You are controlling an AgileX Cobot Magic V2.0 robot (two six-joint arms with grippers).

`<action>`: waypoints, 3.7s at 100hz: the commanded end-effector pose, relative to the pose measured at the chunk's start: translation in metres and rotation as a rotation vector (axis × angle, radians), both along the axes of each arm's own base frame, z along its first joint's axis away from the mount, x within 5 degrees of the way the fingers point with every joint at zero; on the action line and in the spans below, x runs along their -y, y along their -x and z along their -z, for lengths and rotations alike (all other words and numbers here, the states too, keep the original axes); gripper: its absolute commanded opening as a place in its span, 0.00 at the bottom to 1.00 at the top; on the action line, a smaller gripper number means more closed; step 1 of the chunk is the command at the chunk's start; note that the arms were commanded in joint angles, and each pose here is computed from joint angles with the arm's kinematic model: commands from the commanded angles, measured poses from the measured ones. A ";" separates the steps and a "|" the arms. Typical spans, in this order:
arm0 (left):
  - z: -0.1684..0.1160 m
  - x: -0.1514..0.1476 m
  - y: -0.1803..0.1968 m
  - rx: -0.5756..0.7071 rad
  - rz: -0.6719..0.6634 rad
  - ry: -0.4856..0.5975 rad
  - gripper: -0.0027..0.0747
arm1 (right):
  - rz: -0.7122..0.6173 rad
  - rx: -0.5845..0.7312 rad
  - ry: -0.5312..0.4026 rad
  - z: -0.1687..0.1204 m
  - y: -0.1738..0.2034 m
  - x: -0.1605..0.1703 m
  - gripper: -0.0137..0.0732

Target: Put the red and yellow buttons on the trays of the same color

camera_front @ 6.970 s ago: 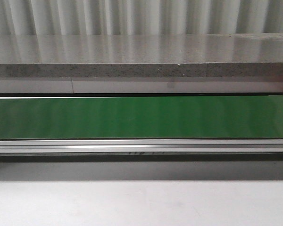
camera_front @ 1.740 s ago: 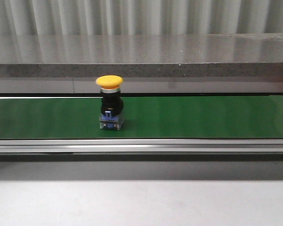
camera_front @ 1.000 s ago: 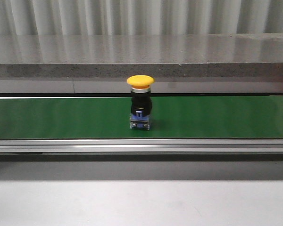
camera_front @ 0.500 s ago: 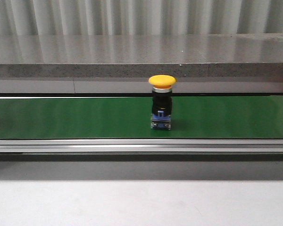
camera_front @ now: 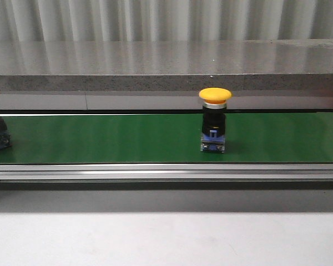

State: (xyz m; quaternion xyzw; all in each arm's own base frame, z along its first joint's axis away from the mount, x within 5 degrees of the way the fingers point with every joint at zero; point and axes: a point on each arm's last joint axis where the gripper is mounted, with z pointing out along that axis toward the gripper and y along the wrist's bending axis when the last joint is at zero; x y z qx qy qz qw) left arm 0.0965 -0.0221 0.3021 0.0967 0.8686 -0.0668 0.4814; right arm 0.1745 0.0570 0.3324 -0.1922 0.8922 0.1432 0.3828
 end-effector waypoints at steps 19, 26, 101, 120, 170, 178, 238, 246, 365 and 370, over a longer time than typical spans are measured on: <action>-0.013 0.002 -0.002 0.082 0.002 0.029 0.01 | -0.057 -0.161 -0.001 -0.002 -0.049 -0.016 0.90; -0.013 0.002 -0.002 0.082 0.002 0.029 0.01 | -0.075 -0.209 0.007 0.002 -0.059 -0.019 0.89; -0.013 0.002 -0.002 0.082 0.002 0.029 0.01 | -0.086 -0.310 0.055 0.050 -0.140 -0.039 0.66; -0.013 0.002 -0.002 0.082 0.002 0.029 0.01 | -0.080 -0.297 0.053 0.048 -0.141 -0.038 0.24; -0.013 0.002 -0.002 0.082 0.002 0.029 0.01 | 0.376 -0.242 0.057 0.022 -0.113 0.038 0.12; -0.013 0.002 -0.002 0.082 0.002 0.029 0.01 | 0.437 -0.233 0.059 0.021 -0.103 0.054 0.12; -0.013 0.002 -0.002 0.082 0.002 0.029 0.01 | 0.934 -0.321 -0.044 0.033 -0.058 0.165 0.12; -0.013 0.002 -0.002 0.082 0.002 0.029 0.01 | 0.980 -0.317 -0.057 0.035 -0.055 0.174 0.12; -0.013 0.002 -0.002 0.082 0.002 0.029 0.01 | 1.150 -0.479 -0.177 0.114 -0.085 0.222 0.48; -0.013 0.002 -0.002 0.082 0.002 0.029 0.01 | 1.150 -0.478 -0.177 0.114 -0.085 0.222 0.58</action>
